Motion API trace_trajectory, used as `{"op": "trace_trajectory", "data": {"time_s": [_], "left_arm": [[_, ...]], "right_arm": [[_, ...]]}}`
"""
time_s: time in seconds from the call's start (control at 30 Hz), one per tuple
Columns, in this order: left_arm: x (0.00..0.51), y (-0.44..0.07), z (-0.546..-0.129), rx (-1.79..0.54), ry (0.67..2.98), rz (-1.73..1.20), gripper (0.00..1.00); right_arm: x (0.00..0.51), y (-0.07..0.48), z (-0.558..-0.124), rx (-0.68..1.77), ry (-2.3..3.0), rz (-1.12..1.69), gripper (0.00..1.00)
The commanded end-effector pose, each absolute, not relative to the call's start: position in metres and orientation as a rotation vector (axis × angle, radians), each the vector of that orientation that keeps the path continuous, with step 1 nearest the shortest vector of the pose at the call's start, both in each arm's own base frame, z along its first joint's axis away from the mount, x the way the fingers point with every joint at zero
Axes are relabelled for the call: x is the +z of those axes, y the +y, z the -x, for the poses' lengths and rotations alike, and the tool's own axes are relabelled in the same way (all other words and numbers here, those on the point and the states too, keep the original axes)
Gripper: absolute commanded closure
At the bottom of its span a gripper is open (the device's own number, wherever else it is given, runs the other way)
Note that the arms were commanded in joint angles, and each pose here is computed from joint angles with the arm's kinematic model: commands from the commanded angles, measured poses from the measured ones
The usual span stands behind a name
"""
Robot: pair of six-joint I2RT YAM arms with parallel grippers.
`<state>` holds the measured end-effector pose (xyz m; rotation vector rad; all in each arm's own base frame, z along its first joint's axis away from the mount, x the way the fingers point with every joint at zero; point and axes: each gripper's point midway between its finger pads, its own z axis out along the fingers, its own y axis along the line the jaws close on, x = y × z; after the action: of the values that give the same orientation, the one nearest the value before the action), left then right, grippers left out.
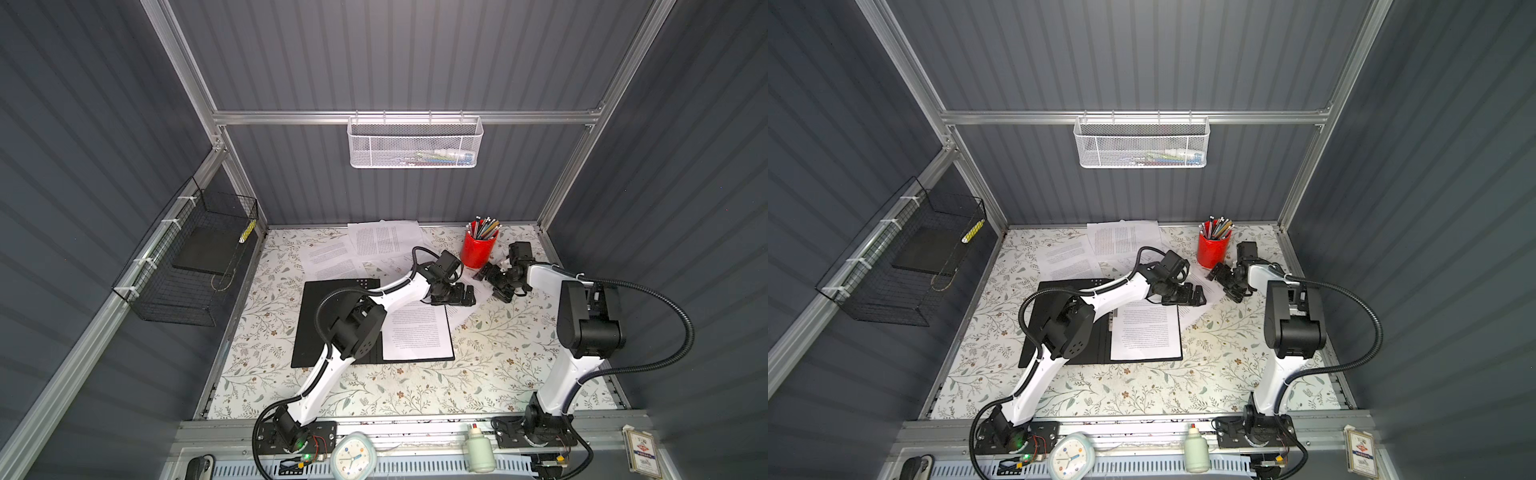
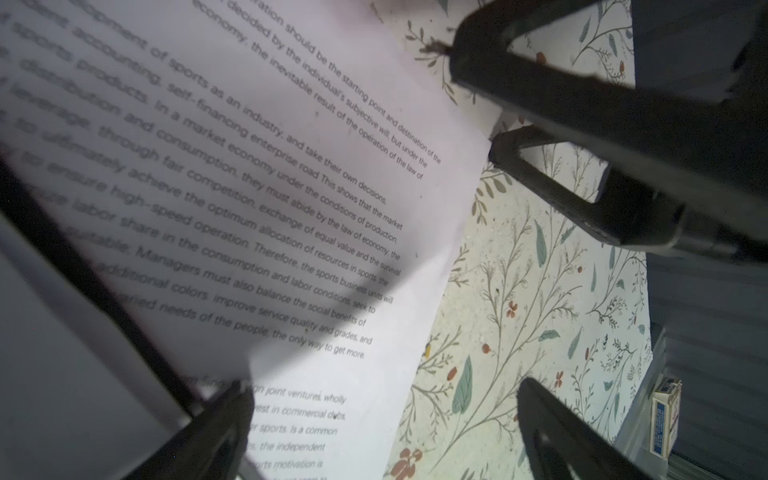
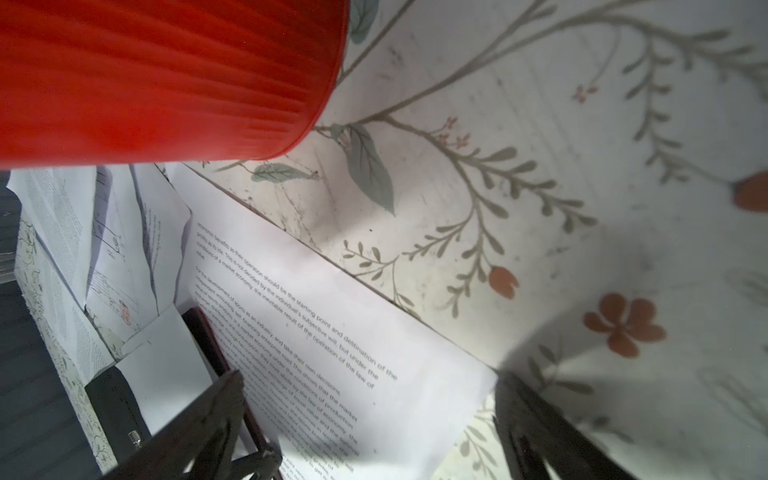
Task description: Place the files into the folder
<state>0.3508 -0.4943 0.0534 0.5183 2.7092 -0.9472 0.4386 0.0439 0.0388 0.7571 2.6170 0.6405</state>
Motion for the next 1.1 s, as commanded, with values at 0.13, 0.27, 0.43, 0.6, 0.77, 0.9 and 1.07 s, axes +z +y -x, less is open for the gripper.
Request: {"op": "trace_trajectory", "data": {"time_s": [0.13,0.27,0.43,0.6,0.77,0.9,1.07], "left_arm": [[0.015,-0.473,-0.331,-0.850,2.858,-0.520,0.00],[0.017,-0.476,-0.333,-0.862,2.852,-0.518,0.00],[0.020,-0.478,-0.334,-0.865,2.844,-0.526,0.00],[0.018,-0.477,-0.333,-0.868,2.847,-0.529,0.00],[0.022,-0.477,-0.332,-0.879,2.832,-0.531,0.00],[0.032,-0.481,-0.328,-0.933,2.816,-0.556,0.00],[0.038,-0.481,-0.332,-0.948,2.798,-0.554,0.00]], "right_arm": [[0.031,0.068,-0.431,0.769,2.639,-0.841,0.05],[0.030,0.077,-0.424,0.860,2.619,-0.867,0.06],[0.038,0.097,-0.411,1.014,2.578,-0.823,0.07],[0.045,0.117,-0.398,1.123,2.521,-0.785,0.09],[0.039,0.121,-0.387,1.118,2.467,-0.824,0.19],[0.034,0.126,-0.385,1.163,2.405,-0.872,0.38],[0.030,0.128,-0.376,1.120,2.371,-0.910,0.72]]}}
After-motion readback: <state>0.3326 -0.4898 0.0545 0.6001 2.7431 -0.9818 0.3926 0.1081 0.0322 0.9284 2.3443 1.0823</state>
